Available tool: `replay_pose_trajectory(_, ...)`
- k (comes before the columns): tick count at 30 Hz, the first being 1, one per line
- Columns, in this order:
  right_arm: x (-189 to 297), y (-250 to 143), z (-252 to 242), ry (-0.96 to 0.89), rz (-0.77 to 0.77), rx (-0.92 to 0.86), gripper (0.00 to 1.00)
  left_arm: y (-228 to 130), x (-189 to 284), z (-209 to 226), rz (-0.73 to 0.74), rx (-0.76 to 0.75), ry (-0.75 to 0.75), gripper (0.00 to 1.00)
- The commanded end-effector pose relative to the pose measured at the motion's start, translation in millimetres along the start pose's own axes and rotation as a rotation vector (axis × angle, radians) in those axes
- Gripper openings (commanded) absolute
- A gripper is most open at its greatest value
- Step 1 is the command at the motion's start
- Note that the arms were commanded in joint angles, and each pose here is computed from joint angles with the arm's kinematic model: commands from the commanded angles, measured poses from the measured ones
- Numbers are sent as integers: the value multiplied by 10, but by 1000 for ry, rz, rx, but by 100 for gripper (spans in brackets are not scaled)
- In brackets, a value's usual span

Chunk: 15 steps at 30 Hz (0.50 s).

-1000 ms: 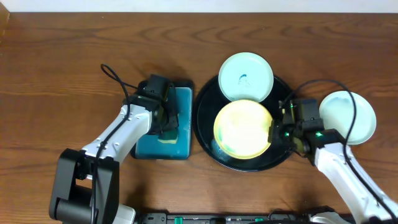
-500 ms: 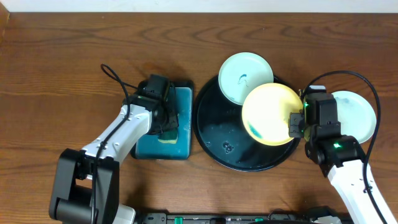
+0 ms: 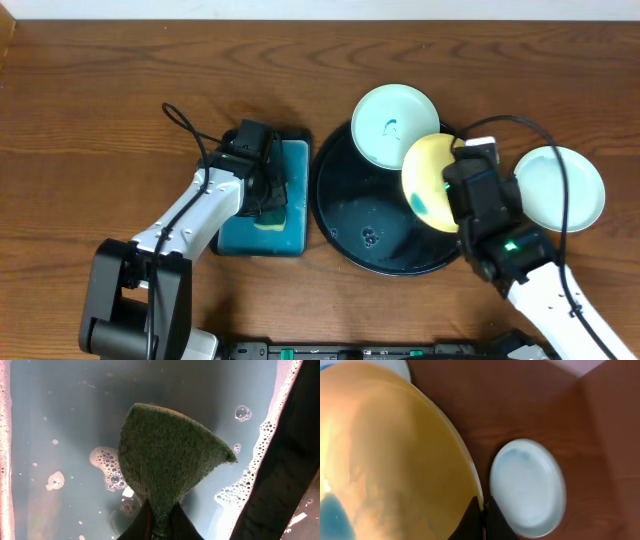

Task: Clean dirty plates on tray and stack at the side
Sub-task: 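Lift the yellow plate's rim with right gripper, tilting it up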

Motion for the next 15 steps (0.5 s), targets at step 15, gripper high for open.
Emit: replay_pose_trajectory(15,586,600,138,-240,-285,475,1,-22,-26,36,8,-14,16,7)
Point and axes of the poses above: each gripper's point midway between its finger pads, its own x axis back along the fingers, its own z axis along the line the jaws close on, y = z × x, the point moved 3 cm from there along x, back along the fingers, and after that the axes turned 4 degrees about -x, right-handed, at the moved point
